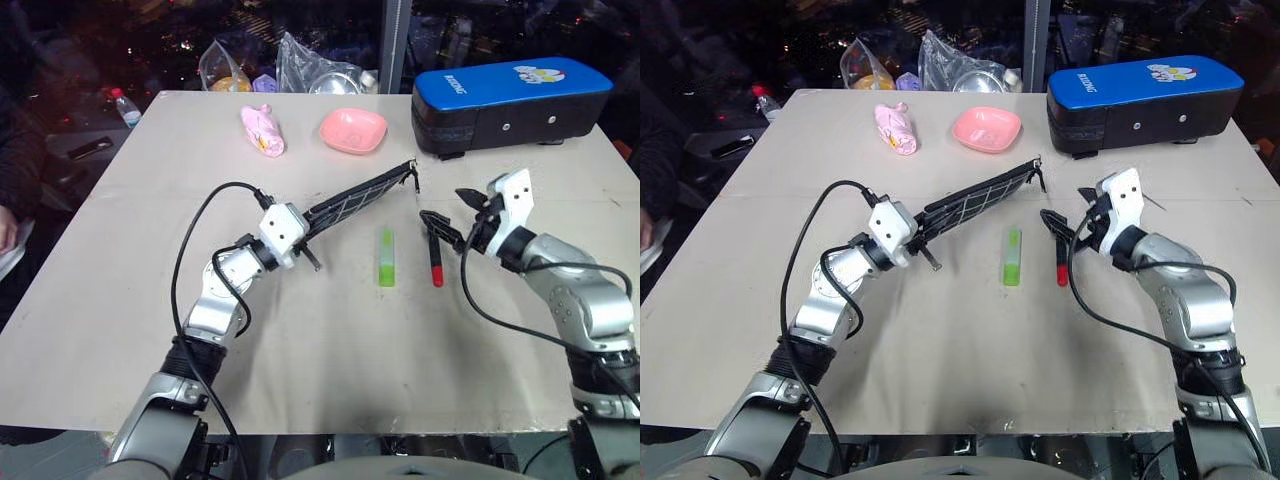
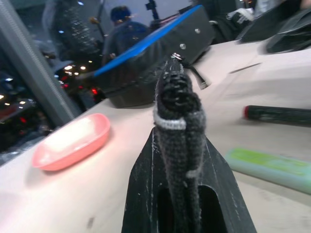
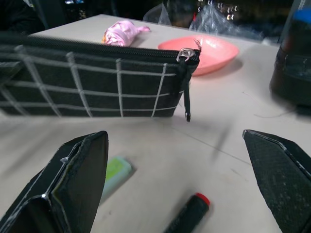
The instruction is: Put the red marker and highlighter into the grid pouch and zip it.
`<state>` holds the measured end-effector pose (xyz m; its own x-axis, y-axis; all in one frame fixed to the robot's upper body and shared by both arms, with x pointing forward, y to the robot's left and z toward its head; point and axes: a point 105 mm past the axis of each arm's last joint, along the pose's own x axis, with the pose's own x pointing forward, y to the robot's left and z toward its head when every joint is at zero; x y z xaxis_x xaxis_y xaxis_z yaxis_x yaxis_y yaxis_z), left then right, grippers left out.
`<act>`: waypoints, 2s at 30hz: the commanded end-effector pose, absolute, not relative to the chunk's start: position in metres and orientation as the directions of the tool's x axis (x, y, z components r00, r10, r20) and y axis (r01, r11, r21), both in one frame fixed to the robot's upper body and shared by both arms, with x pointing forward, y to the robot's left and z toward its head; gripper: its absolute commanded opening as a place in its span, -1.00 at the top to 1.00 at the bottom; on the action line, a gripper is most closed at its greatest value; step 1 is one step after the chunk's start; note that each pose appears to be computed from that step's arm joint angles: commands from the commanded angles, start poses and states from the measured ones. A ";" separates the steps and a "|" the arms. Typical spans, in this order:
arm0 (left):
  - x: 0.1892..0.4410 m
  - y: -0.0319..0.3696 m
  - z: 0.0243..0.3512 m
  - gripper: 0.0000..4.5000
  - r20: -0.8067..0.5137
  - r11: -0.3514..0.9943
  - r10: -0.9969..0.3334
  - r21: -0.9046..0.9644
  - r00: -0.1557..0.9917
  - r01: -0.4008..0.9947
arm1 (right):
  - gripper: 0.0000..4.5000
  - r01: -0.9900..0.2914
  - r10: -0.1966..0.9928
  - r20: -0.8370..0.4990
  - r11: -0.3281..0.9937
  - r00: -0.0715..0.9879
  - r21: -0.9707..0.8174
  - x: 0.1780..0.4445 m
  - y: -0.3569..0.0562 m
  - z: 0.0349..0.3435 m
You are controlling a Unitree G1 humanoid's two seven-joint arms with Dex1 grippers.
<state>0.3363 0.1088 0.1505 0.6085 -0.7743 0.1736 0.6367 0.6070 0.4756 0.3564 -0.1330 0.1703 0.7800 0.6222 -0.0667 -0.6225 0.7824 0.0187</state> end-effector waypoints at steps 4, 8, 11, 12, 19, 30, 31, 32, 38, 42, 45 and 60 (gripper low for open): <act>0.328 0.103 0.157 0.99 0.201 0.600 -0.789 0.450 0.580 0.661 | -1.00 -0.624 0.627 -0.082 0.779 0.775 0.059 0.378 -0.127 0.176; 0.327 0.102 0.156 0.99 0.197 0.597 -0.792 0.447 0.578 0.666 | -1.00 -0.637 0.638 -0.081 0.770 0.766 0.045 0.386 -0.125 0.179; 0.327 0.102 0.156 0.99 0.193 0.595 -0.793 0.448 0.578 0.667 | -1.00 -0.655 0.654 -0.089 0.755 0.751 0.020 0.390 -0.122 0.180; 0.327 0.102 0.156 0.99 0.192 0.595 -0.793 0.448 0.578 0.668 | -1.00 -0.660 0.658 -0.088 0.751 0.748 0.010 0.391 -0.121 0.180; 0.326 0.100 0.157 0.99 0.186 0.588 -0.799 0.447 0.573 0.675 | -1.00 -0.673 0.667 -0.089 0.738 0.739 -0.058 0.400 -0.114 0.182; 0.324 0.097 0.157 1.00 0.182 0.587 -0.800 0.441 0.572 0.679 | 0.33 -0.673 0.669 -0.072 0.733 0.740 -0.099 0.405 -0.114 0.186; 0.325 0.097 0.157 1.00 0.181 0.587 -0.800 0.441 0.573 0.679 | 0.54 -0.672 0.669 -0.071 0.733 0.740 -0.102 0.405 -0.114 0.187; 0.324 0.097 0.157 1.00 0.181 0.587 -0.800 0.440 0.573 0.680 | 0.75 -0.671 0.668 -0.070 0.734 0.741 -0.104 0.405 -0.114 0.187; 0.326 0.097 0.157 1.00 0.178 0.589 -0.797 0.444 0.578 0.675 | 0.98 -0.672 0.667 -0.086 0.725 0.740 -0.152 0.404 -0.115 0.187; 0.329 0.098 0.157 1.00 0.181 0.605 -0.781 0.455 0.598 0.653 | 0.98 -0.698 0.689 -0.128 0.682 0.713 -0.217 0.397 -0.108 0.184; 0.331 0.097 0.158 1.00 0.193 0.624 -0.766 0.454 0.614 0.636 | 0.98 -0.717 0.707 -0.143 0.654 0.693 -0.243 0.391 -0.100 0.184; 0.335 0.092 0.160 1.00 0.232 0.674 -0.721 0.450 0.653 0.585 | 0.98 -0.773 0.773 -0.125 0.582 0.622 -0.250 0.374 -0.067 0.194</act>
